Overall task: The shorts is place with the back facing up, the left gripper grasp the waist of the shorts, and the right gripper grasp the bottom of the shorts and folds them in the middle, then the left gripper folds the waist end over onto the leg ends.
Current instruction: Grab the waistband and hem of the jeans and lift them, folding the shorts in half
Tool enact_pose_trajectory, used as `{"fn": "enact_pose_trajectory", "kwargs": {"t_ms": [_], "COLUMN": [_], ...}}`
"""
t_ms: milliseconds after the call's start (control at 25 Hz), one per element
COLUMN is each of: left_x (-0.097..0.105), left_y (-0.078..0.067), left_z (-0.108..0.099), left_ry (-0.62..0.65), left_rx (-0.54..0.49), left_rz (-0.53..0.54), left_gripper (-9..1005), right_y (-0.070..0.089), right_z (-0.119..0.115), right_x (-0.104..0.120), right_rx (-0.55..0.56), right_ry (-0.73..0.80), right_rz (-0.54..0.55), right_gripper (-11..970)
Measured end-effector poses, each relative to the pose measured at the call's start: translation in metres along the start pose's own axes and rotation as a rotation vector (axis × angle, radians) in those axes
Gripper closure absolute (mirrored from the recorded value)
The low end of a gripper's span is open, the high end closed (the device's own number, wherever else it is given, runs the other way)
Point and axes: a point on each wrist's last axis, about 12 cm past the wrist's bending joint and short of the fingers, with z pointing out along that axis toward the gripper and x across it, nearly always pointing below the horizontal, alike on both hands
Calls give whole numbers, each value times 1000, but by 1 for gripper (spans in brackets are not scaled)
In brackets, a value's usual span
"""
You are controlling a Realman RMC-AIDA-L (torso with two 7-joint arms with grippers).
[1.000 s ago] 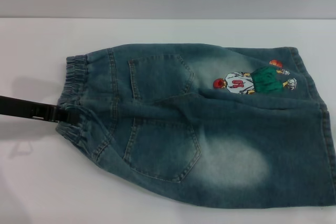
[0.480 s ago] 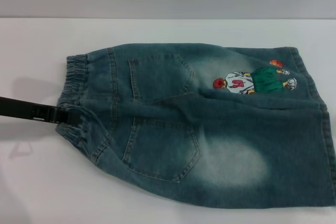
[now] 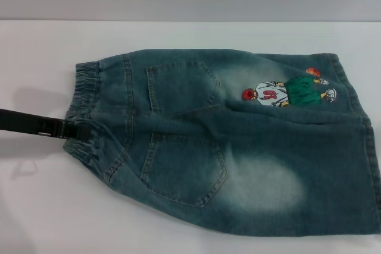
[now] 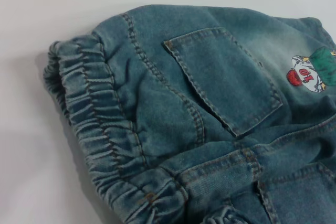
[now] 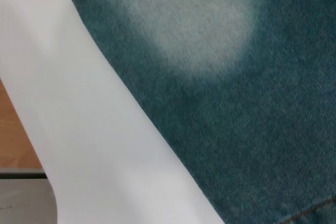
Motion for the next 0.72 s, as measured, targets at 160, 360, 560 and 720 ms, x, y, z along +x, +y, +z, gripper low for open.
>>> {"fn": "enact_pose_trajectory", "kwargs": {"t_ms": [160, 360, 560, 720], "left_x": [0, -1, -2, -2], "left_y": [0, 1, 0, 0], "left_z": [0, 0, 0, 0], "left_ry": [0, -4, -4, -5], "left_rx": [0, -5, -5, -5], "left_rz": [0, 0, 3, 3], "left_gripper": [923, 922, 921, 921], "right_y": [1, 2, 3, 3], "right_z": [1, 3, 5, 6], "right_x": [2, 2, 3, 5], "right_rx": [-8, -17, -22, -28], "right_ry": [15, 33, 46, 58], "right_rz": [5, 6, 8, 14], "right_gripper": [191, 190, 191, 191]}}
